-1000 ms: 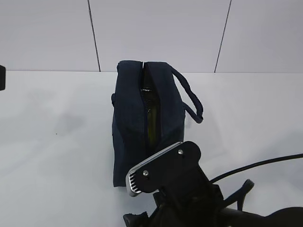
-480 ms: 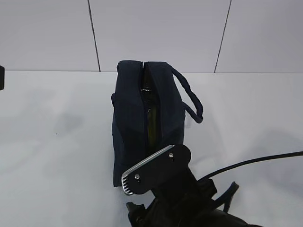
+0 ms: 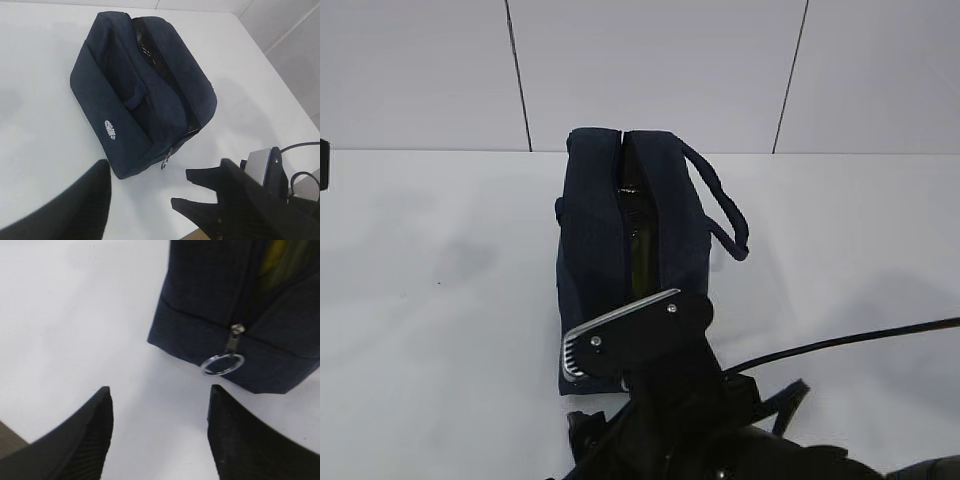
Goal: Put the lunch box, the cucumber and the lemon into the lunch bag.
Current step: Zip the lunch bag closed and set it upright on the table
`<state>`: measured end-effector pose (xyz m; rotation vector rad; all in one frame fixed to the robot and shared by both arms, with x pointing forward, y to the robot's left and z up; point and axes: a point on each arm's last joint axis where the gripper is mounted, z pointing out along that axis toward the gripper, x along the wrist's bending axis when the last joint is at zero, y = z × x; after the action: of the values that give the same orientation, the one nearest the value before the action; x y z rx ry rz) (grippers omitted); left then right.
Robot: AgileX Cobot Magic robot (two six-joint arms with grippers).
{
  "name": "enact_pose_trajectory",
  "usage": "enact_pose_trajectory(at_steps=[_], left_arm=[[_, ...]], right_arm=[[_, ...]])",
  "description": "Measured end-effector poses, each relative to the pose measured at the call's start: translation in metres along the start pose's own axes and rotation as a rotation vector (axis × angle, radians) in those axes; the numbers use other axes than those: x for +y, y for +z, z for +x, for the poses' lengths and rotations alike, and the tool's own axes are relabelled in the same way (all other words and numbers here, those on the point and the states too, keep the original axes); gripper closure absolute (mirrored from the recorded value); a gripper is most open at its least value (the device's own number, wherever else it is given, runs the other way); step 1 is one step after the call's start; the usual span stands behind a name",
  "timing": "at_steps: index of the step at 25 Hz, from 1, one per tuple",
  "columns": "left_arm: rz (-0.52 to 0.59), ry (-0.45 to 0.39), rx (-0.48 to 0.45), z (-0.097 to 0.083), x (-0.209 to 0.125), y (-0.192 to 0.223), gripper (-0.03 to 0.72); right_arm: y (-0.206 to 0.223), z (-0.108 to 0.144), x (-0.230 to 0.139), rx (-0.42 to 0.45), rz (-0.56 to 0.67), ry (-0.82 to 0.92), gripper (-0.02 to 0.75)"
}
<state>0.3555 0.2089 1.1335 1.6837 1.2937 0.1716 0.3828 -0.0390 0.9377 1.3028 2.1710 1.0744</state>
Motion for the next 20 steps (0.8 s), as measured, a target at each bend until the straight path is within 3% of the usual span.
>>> enact_pose_trajectory(at_steps=[13, 20], left_arm=[[0.0, -0.001, -0.001, 0.0, 0.0, 0.0, 0.222], [0.001, -0.006, -0.005, 0.0, 0.0, 0.0, 0.222]], right_arm=[[0.005, 0.003, 0.015, -0.15, 0.065, 0.02, 0.264], [0.013, 0.009, 0.02, -0.171, 0.065, 0.045, 0.265]])
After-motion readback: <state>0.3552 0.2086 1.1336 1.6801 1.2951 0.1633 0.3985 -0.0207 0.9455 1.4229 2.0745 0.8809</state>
